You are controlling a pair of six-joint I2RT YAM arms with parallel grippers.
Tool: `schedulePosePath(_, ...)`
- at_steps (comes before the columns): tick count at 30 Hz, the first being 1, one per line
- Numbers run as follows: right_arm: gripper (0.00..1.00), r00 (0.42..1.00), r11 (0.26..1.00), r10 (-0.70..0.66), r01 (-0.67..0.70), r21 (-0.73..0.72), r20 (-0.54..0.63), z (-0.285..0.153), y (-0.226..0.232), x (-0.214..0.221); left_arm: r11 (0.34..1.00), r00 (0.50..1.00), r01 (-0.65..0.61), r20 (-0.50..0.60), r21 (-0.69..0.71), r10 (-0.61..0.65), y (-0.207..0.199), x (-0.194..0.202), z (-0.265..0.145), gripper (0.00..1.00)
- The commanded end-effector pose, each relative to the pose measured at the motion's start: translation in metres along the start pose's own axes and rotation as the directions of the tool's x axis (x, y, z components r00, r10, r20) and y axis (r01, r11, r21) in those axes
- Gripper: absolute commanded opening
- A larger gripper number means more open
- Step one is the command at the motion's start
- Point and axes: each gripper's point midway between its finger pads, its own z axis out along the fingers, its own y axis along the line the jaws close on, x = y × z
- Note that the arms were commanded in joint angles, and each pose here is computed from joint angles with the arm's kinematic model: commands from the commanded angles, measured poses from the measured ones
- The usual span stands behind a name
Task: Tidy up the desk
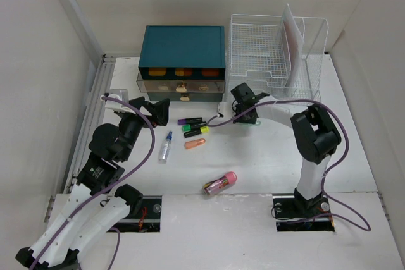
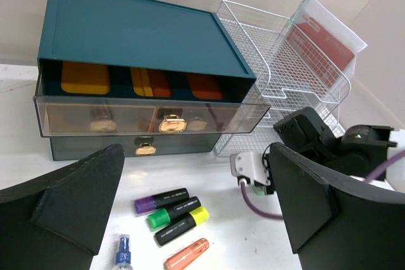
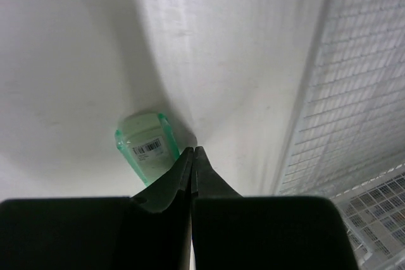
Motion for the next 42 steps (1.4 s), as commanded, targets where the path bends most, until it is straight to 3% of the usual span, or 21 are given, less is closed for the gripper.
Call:
schedulePosePath(1,0.0,0.997,1.0,-0.012,0.013,-0.022,0.078,-0.028,0.019,-0.025,1.0,0.999,0.002,0.049,0.012,-0.002,-0.003,-0.012,-0.001,0.99)
schedulePosePath(8,0.0,0.988,0.999,0.04,-0.038,-0.015,0.146,-0.058,0.035,-0.046,1.0,0.998,0.004,0.058,0.015,-0.005,-0.003,-0.015,-0.003,0.99)
schedulePosePath(10,0.0,0.984,0.996,0.06,-0.07,0.052,0.169,-0.068,0.021,-0.052,1.0,0.998,0.004,0.058,0.015,-0.005,-0.003,-0.015,-0.003,0.99)
schedulePosePath(12,0.17,0.982,0.99,0.065,-0.085,0.11,0.179,-0.077,0.01,-0.052,1.0,0.998,0.004,0.058,0.015,-0.005,-0.003,-0.015,-0.003,0.99)
schedulePosePath(13,0.21,0.981,0.989,0.064,-0.086,0.119,0.181,-0.079,0.005,-0.051,1.0,0.998,0.004,0.058,0.015,-0.005,-0.003,-0.015,-0.003,0.99)
schedulePosePath(14,0.28,0.985,0.996,0.019,-0.033,0.086,0.169,-0.08,0.009,-0.047,1.0,0.998,0.004,0.058,0.015,-0.005,-0.003,-0.015,-0.003,0.99)
schedulePosePath(18,0.4,0.979,0.993,-0.091,0.103,-0.057,0.183,-0.078,0.019,-0.034,1.0,0.998,0.006,0.066,0.018,-0.007,-0.003,-0.017,-0.005,0.99)
schedulePosePath(24,0.47,0.916,0.921,-0.317,0.359,-0.149,0.246,-0.065,0.031,-0.012,1.0,0.998,0.006,0.066,0.018,-0.007,-0.003,-0.017,-0.005,0.99)
schedulePosePath(28,0.54,0.89,0.884,-0.346,0.415,-0.215,0.297,-0.055,0.038,-0.006,1.0,0.998,0.006,0.066,0.018,-0.007,-0.003,-0.017,-0.005,0.99)
schedulePosePath(42,0.56,0.874,0.872,-0.328,0.426,-0.24,0.359,-0.029,0.029,-0.017,1.0,0.998,0.006,0.066,0.018,-0.007,-0.003,-0.017,-0.005,0.99)
